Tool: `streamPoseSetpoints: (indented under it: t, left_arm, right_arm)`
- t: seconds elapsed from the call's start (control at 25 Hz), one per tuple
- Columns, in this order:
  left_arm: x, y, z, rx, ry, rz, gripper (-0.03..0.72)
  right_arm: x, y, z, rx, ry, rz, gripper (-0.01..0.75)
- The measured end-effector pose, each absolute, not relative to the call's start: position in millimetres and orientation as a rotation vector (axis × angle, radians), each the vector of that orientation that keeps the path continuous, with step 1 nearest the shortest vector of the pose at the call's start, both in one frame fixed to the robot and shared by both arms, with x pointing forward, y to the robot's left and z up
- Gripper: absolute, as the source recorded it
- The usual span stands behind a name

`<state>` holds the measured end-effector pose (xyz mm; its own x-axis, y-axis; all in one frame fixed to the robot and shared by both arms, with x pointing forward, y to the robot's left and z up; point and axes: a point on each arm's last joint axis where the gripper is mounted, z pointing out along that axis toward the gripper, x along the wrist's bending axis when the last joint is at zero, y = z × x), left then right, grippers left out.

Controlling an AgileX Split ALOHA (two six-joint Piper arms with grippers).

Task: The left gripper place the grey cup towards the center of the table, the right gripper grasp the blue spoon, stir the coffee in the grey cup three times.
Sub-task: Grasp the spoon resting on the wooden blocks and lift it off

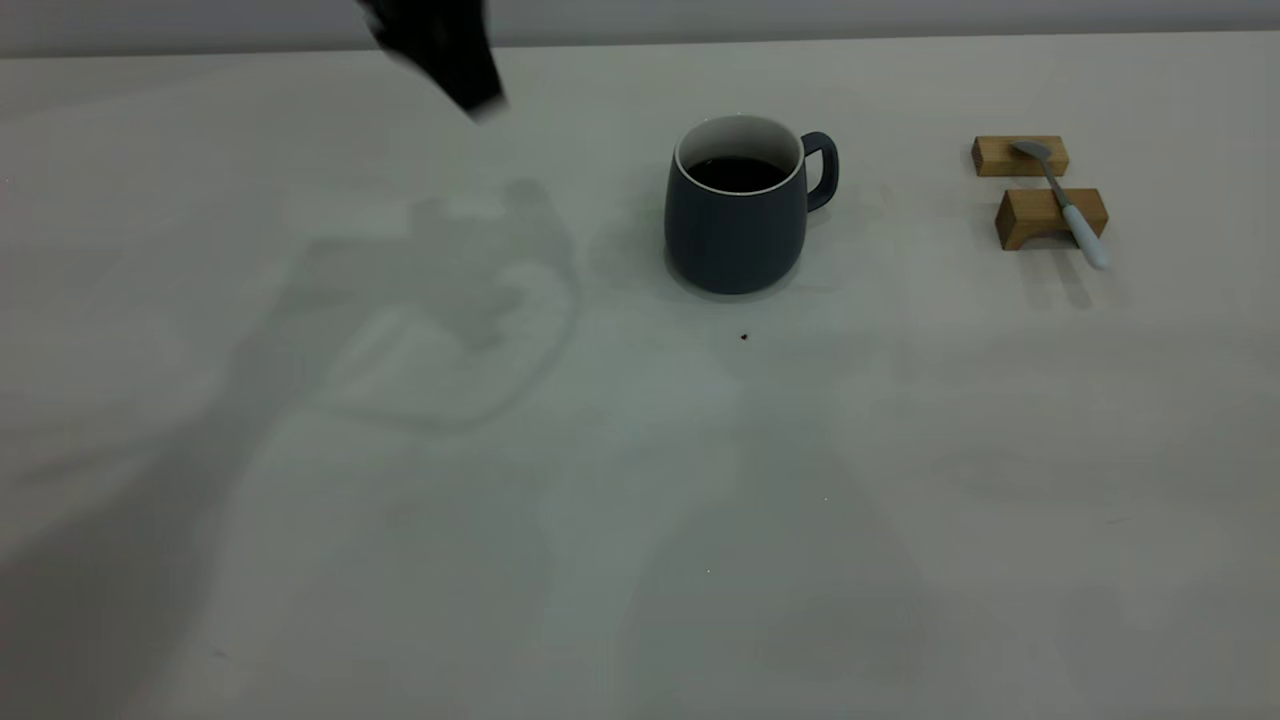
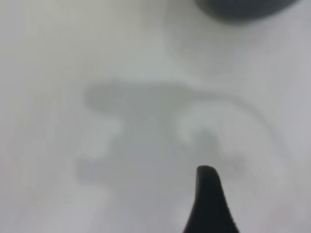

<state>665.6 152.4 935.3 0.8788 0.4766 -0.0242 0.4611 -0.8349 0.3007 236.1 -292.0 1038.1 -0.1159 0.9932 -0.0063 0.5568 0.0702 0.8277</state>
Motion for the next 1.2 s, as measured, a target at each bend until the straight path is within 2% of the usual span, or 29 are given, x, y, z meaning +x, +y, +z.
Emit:
streamPoseSetpoints:
  t: [0.24, 0.44, 0.56, 0.72, 0.96, 1.2]
  left_arm:
    - [609.7, 174.9, 1053.5, 2.671, 1.189, -0.006, 0.585]
    - [563.1, 189.5, 1137.7, 2.434, 1.310, 0.196, 0.585]
    - [525.9, 200.6, 1166.6, 2.335, 1.348, 0.251, 0.585]
    - [471.8, 216.7, 1164.1, 2.291, 1.421, 0.227, 0.585]
    - [398.6, 241.1, 1105.3, 2.338, 1.586, 0.115, 0.585]
    - [341.0, 264.7, 1057.9, 2.352, 1.699, 0.143, 0.585]
  right_arm:
    - [236.1, -292.0, 1038.1, 1.546, 1.743, 0.918, 0.238]
    - [236.1, -292.0, 1038.1, 1.546, 1.743, 0.918, 0.238]
    - [236.1, -292.0, 1038.1, 1.546, 1.743, 0.918, 0.238]
    - [236.1, -292.0, 1038.1, 1.546, 1.743, 0.918, 0.238]
    - [236.1, -292.0, 1038.1, 1.546, 1.743, 0.918, 0.238]
    - [236.1, -292.0, 1038.1, 1.546, 1.743, 0.918, 0.238]
